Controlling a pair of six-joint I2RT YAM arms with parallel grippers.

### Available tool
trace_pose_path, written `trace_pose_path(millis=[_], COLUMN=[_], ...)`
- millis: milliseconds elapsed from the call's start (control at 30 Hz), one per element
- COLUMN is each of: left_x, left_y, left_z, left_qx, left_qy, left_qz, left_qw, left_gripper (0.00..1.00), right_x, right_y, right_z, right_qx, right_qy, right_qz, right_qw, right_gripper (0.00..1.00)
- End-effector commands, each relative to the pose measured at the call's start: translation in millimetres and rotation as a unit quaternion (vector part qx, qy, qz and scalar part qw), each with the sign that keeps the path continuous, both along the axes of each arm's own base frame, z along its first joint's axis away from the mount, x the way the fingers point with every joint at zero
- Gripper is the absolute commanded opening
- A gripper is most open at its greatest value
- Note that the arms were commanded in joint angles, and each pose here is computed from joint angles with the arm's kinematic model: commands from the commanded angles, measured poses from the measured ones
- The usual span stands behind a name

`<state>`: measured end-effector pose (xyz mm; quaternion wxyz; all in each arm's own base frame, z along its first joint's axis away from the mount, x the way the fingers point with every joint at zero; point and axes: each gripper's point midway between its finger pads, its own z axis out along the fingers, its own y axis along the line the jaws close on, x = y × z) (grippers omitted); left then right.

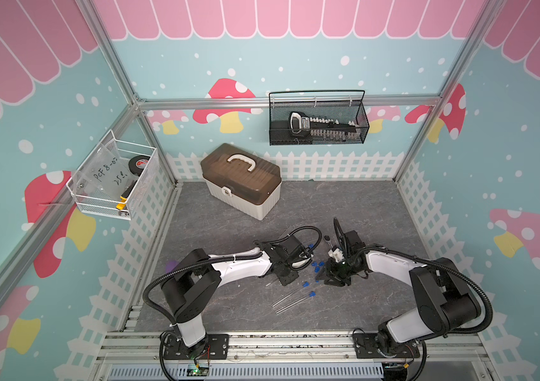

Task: Remove stoppers from test tubes
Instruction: Place the test tube at the center of the board, then pick up the test tube at the center of the board.

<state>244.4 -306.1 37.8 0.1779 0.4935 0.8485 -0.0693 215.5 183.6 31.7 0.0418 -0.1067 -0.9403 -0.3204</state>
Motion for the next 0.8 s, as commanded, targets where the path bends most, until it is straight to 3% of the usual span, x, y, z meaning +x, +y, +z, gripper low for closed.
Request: trace_pose_path(millis=[0,200,400,767], left_x=[8.8,-9.2,-42.1,-54.0], left_y=[-2.0,6.6,-7.5,-18.5], left_z=[17.8,48.2,33.5,5.9], left_qx=[-0.018,-0.043,-0.039,-0.017], left_qy=[-0.019,-0.014,0.008,0.018], left_qz=[0.012,0.054,0.068,0.097], left_qw=[1.000,0.998,0.997,0.995], left_gripper=[0.32,0.34,0.35,0.33], right_x=[0.4,-12.6,-26.2,-34.3], right_y=[-5.5,-15.3,-16.6,-16.1], right_z=[13.1,36.8,34.7,37.0], right_qx=[-0.010,-0.023,-0.013,-0.001], right_qy=[-0.018,-0.043,-0.039,-0.041], right_qz=[-0.006,0.006,0.008,0.011], right_qw=[1.000,0.999,0.999,0.999], right_gripper=[0.43,0.44,0.44,0.45])
